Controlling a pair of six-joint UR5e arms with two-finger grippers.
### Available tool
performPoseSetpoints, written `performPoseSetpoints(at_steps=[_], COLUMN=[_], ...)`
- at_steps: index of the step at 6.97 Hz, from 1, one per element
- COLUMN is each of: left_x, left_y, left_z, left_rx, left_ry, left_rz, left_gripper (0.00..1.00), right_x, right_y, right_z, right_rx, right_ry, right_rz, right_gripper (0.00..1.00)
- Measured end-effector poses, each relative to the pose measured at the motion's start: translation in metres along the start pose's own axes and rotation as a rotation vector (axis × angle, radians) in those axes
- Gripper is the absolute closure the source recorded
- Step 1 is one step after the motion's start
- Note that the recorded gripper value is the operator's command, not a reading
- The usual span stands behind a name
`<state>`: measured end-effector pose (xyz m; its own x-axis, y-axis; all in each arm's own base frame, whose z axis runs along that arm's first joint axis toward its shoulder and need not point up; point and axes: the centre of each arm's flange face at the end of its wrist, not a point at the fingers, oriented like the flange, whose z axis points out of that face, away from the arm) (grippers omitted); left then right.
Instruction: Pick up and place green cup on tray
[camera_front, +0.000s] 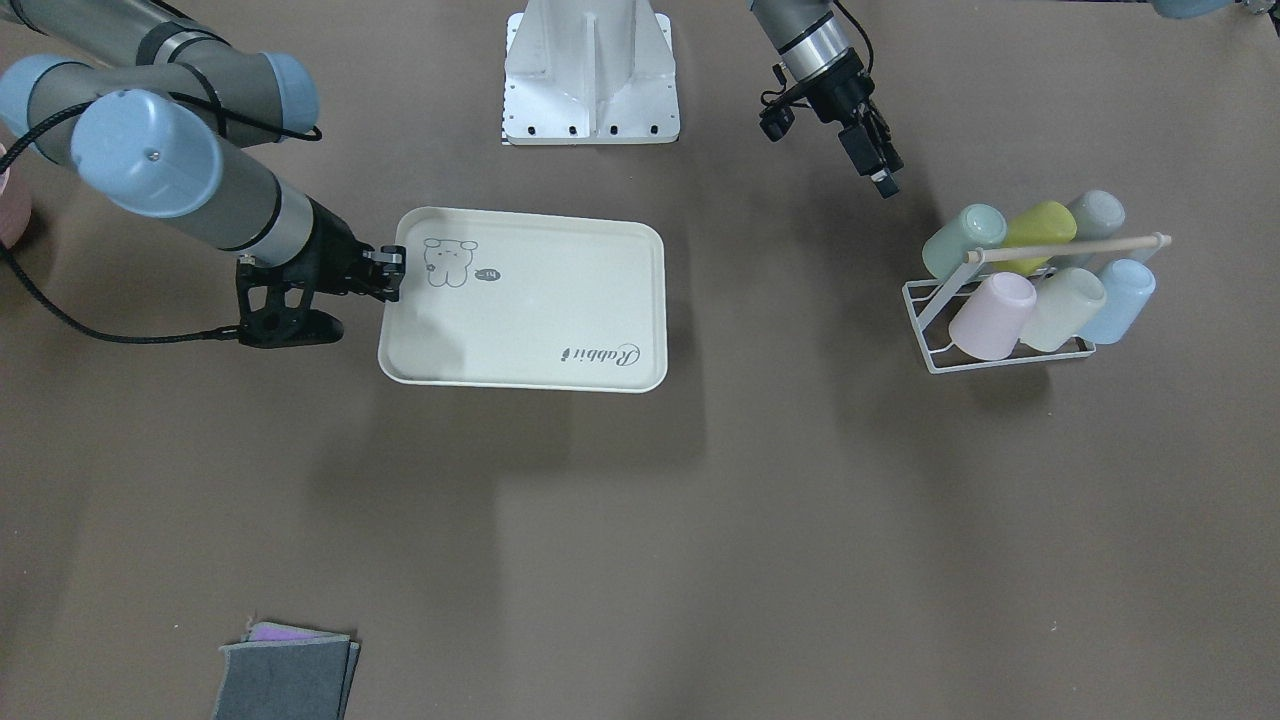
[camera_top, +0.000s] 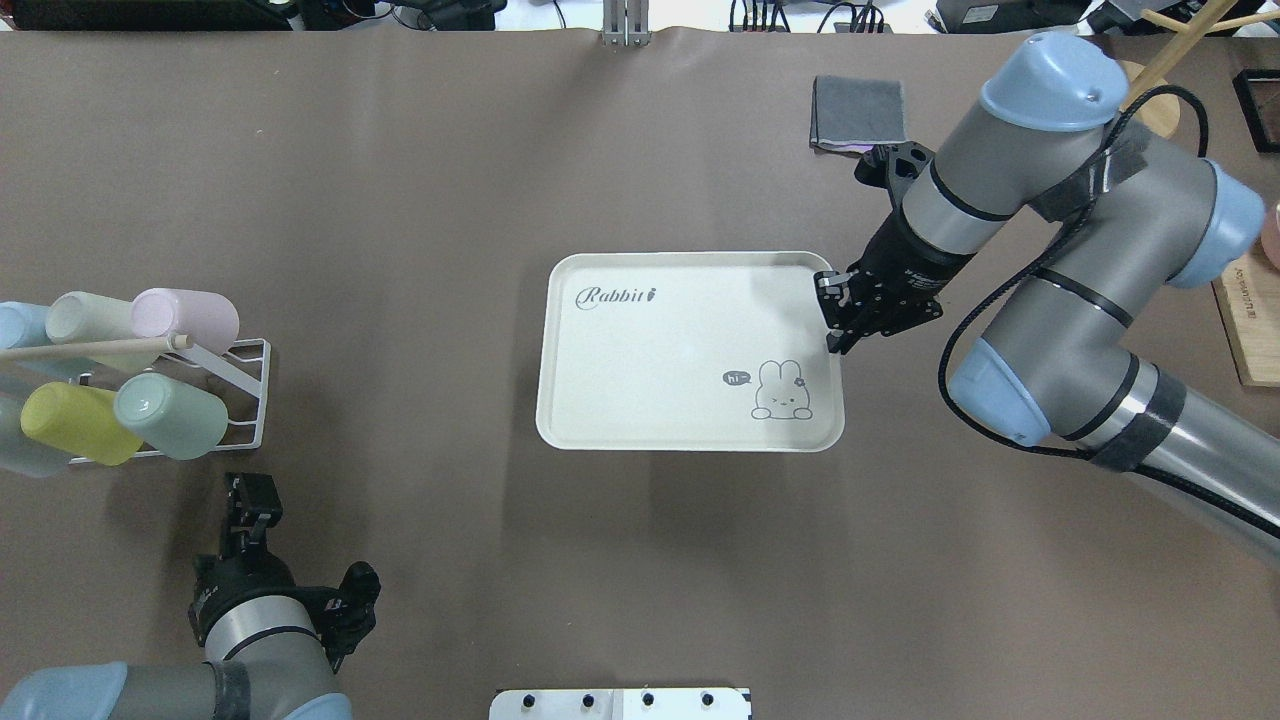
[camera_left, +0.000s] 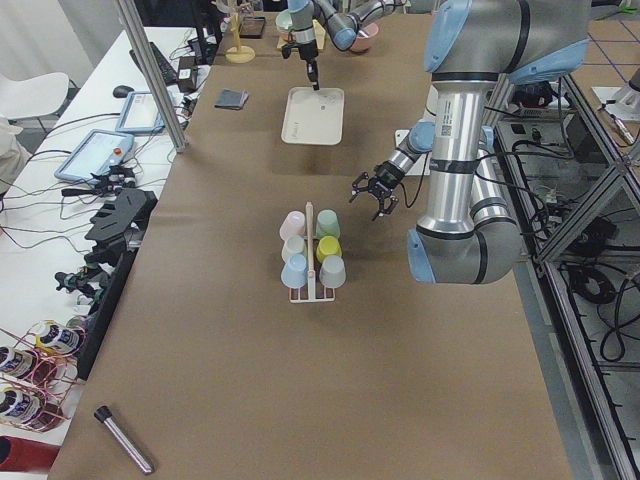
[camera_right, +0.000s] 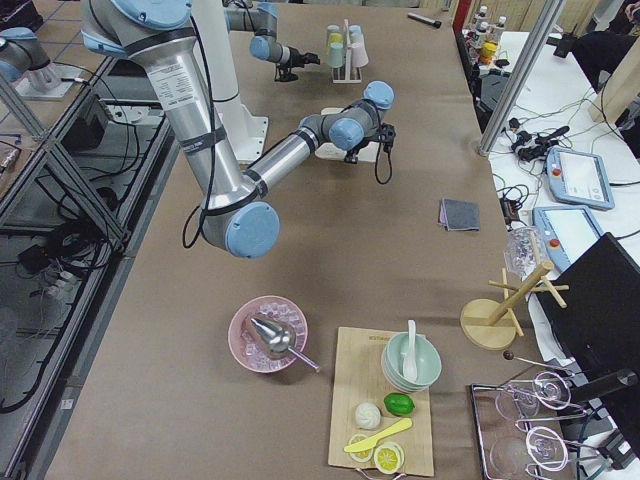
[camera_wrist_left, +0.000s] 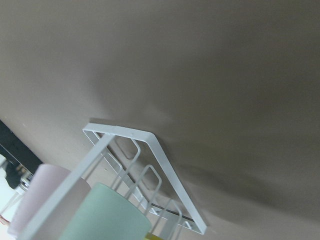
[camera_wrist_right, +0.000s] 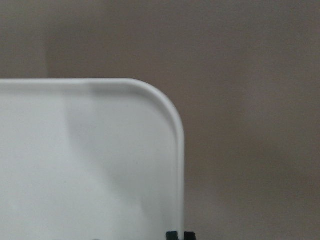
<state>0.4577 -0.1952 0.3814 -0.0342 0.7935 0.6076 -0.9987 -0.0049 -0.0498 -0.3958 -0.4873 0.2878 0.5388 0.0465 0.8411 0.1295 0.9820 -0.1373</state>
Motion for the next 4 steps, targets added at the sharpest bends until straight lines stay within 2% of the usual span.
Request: performPoseSetpoints(at_steps=[3, 4], left_x=[0.003, 0.004], left_y=[-0.012, -0.013], left_z=[0.008, 0.009], left_rx=[-0.028, -0.031], left_ry=[-0.023, -0.022], left_rz=[0.272, 0.333], left_gripper=[0.02, 0.03], right_x=[-0.065, -0.079], right_y=[0.029, 0.035], right_z=[0.029, 0.037], right_rx=[0.02, 0.024], right_ry=[0.007, 0.007], right_rz=[-0.033, -0.029], right_gripper=[1.0, 1.0])
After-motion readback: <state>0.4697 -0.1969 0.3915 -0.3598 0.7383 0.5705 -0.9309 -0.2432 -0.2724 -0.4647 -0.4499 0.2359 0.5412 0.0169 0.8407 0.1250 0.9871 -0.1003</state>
